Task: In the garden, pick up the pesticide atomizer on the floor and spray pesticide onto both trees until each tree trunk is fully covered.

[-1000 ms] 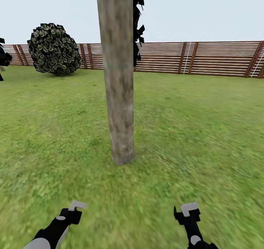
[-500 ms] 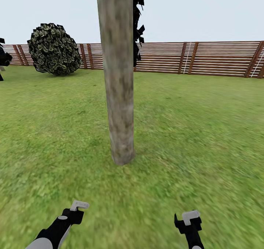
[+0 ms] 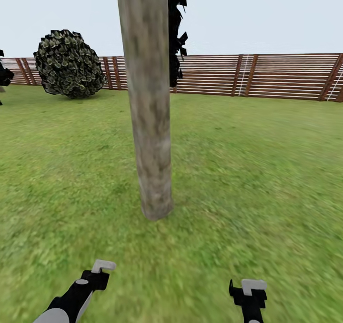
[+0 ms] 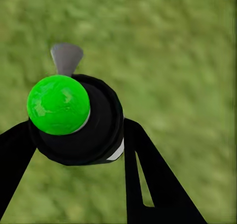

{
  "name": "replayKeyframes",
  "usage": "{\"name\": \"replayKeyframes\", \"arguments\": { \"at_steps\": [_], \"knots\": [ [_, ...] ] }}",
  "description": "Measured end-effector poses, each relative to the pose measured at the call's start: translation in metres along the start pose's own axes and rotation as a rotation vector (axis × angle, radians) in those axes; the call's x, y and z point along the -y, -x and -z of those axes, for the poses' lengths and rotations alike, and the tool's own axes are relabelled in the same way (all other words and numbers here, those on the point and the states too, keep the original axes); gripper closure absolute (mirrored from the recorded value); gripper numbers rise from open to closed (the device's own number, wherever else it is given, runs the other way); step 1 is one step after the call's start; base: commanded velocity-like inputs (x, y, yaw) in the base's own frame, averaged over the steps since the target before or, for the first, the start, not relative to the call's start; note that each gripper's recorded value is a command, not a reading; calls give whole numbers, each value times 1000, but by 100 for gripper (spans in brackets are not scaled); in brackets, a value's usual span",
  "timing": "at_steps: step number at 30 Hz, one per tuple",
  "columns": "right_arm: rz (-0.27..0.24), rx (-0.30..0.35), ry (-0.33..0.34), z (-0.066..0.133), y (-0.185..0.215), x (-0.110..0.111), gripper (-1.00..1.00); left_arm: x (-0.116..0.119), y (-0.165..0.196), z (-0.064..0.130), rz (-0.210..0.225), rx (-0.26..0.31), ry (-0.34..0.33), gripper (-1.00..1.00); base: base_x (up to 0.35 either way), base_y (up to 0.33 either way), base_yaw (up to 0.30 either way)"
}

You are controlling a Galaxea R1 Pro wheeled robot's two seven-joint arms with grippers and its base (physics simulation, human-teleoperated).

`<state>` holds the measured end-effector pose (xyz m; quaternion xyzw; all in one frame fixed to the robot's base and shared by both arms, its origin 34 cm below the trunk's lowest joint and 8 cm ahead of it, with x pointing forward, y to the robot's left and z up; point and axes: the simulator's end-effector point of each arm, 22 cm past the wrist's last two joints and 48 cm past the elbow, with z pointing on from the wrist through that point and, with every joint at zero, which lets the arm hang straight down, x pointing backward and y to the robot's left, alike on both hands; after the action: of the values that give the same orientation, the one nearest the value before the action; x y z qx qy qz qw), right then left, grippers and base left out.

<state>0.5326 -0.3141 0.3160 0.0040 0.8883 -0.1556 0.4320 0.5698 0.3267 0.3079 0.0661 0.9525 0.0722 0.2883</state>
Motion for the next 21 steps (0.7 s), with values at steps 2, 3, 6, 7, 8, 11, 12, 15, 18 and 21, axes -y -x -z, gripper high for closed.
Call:
{"name": "replayKeyframes", "arguments": {
  "at_steps": [2, 3, 6, 7, 8, 11, 12, 15, 18, 21],
  "knots": [
    [2, -1, 54, 0, -1, -10, -100, 0, 0, 0, 0, 0, 0, 100, 280, -166, 0],
    [7, -1, 124, -1, -1, -19, -100, 0, 1, 0, 0, 1, -1, 100, 280, -166, 0],
    [20, -3, 224, -3, -4, -20, -100, 4, 1, 0, 1, 2, -5, 100, 280, -166, 0],
    [22, -4, 233, -3, -5, -19, -100, 5, 2, 0, 2, 2, -7, 100, 280, -166, 0],
    [24, -4, 237, -3, -5, -19, -100, 5, 2, 0, 2, 3, -7, 100, 280, -166, 0],
    [27, -6, 247, -3, -6, -17, -100, 8, 3, 0, 3, 4, -10, 100, 280, -169, 0],
    [27, -6, 248, -3, -6, -17, -100, 9, 3, 0, 3, 4, -11, 100, 280, -183, 0],
    [27, -6, 249, -3, -6, -17, -100, 11, 3, 0, 3, 5, -13, 100, 299, -129, 0],
    [27, -5, 248, -3, -6, -16, -100, 15, 3, 0, 6, 4, -18, 100, 286, -1, 0],
    [27, -5, 245, -3, -6, -15, -100, 29, 12, 0, -3, 10, -42, 100, 52, -1, -90]
  ]
}}
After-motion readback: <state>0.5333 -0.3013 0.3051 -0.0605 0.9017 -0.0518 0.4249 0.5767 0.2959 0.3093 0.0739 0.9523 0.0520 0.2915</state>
